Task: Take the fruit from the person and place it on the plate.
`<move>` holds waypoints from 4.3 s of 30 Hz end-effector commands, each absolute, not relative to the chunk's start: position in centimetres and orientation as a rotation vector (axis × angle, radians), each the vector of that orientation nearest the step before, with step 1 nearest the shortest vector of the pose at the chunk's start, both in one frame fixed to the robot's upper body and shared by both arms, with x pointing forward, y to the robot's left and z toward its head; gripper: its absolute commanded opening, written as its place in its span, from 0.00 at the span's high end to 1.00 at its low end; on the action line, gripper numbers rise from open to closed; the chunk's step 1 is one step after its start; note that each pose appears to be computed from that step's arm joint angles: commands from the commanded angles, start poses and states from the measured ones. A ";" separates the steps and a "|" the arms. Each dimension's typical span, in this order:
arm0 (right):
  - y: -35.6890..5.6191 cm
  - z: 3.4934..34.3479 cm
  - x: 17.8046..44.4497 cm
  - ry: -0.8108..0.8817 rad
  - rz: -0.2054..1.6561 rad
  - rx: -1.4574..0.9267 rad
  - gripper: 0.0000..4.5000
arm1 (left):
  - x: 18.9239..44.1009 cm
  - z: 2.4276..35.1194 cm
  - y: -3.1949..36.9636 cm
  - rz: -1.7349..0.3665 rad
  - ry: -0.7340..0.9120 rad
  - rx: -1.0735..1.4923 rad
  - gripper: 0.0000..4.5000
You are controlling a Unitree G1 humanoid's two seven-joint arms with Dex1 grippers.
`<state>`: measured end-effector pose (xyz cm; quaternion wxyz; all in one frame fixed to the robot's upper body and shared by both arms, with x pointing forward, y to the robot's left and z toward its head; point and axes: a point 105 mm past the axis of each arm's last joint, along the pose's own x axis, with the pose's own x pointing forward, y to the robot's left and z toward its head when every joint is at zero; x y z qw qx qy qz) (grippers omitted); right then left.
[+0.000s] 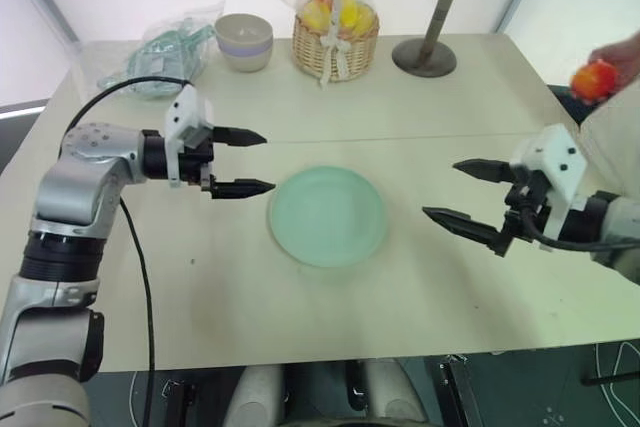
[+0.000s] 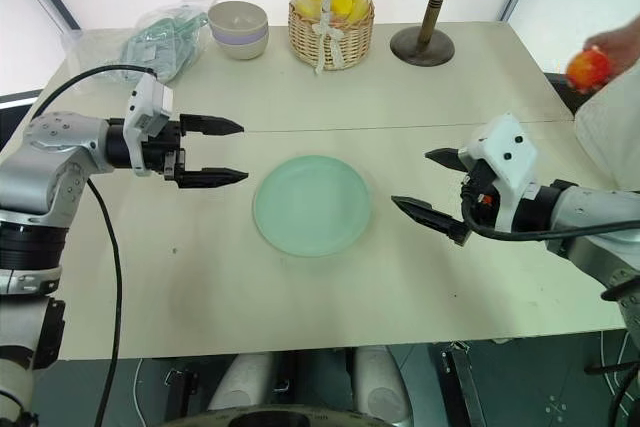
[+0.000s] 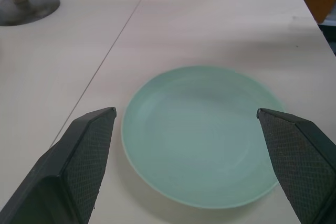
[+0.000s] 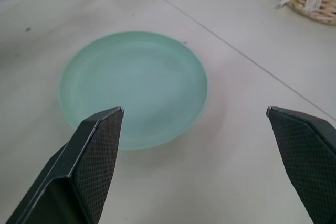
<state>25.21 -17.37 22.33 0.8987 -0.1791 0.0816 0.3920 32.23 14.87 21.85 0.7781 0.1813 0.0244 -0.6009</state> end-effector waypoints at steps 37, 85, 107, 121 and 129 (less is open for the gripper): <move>-17.3 23.2 25.4 0.127 0.815 -0.421 0.01 | 32.3 23.3 14.3 -1.303 -0.003 0.431 0.00; -15.0 28.7 29.4 -0.158 0.700 -0.220 0.01 | 37.8 27.7 15.5 -0.391 -0.372 0.131 0.00; -15.4 28.6 28.9 -0.157 0.675 -0.239 0.01 | 40.2 31.2 15.0 -0.415 -0.463 0.079 0.00; -15.6 28.8 28.7 -0.155 0.664 -0.252 0.01 | 41.5 31.3 14.1 -0.464 -0.456 0.067 0.00; -15.8 28.8 28.5 -0.159 0.648 -0.254 0.01 | 42.6 31.5 13.4 -0.489 -0.450 0.052 0.00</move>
